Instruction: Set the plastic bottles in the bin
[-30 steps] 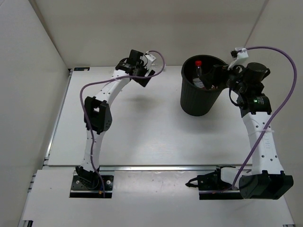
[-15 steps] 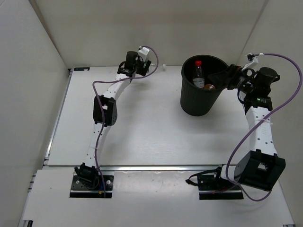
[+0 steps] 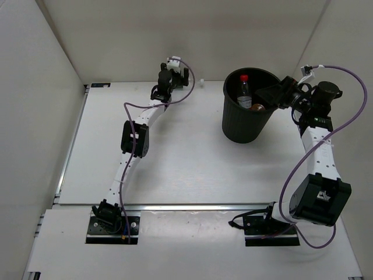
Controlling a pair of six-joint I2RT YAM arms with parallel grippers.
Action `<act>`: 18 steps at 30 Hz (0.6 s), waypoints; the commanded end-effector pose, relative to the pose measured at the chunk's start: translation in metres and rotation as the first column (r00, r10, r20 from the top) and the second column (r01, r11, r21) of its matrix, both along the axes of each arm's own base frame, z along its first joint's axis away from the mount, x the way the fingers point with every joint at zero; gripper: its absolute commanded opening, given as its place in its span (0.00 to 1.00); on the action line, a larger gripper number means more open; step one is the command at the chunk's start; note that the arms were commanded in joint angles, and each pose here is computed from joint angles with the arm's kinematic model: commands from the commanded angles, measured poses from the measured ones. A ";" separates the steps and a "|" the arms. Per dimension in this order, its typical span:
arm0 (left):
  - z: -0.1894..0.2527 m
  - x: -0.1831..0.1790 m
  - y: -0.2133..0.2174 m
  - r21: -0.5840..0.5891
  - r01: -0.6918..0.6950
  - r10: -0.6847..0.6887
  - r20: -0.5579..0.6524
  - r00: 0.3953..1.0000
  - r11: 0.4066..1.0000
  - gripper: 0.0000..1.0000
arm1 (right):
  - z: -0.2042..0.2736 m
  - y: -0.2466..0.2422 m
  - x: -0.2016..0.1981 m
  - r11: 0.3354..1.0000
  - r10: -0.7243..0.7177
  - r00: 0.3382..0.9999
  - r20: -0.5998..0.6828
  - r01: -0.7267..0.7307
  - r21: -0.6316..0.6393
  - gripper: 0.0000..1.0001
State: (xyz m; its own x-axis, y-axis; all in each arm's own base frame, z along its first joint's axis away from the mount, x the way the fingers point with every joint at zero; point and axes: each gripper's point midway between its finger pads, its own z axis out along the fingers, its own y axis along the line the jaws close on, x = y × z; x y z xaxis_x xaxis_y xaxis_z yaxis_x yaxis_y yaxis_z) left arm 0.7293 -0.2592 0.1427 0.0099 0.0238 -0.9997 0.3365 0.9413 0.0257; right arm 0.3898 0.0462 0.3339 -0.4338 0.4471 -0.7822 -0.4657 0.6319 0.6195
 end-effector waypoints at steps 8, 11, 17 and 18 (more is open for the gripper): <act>-0.014 0.006 0.004 -0.196 -0.075 0.066 -0.053 0.996 0.978 0.98 | 0.029 0.007 0.008 0.999 0.014 0.999 0.049 -0.016 0.051 0.94; -0.013 -0.002 0.000 -0.162 -0.068 0.046 -0.137 0.990 0.985 0.99 | 0.026 0.010 0.006 0.997 0.021 0.999 0.047 -0.024 0.076 0.95; -0.025 -0.049 0.009 0.011 -0.040 0.041 -0.401 0.915 0.999 0.99 | 0.035 0.003 -0.005 0.995 -0.003 0.998 0.069 -0.004 0.101 0.95; -0.017 -0.056 0.008 -0.013 -0.014 0.008 -0.424 0.906 1.000 0.99 | 0.036 0.005 -0.009 0.995 -0.002 0.997 0.076 -0.006 0.102 0.95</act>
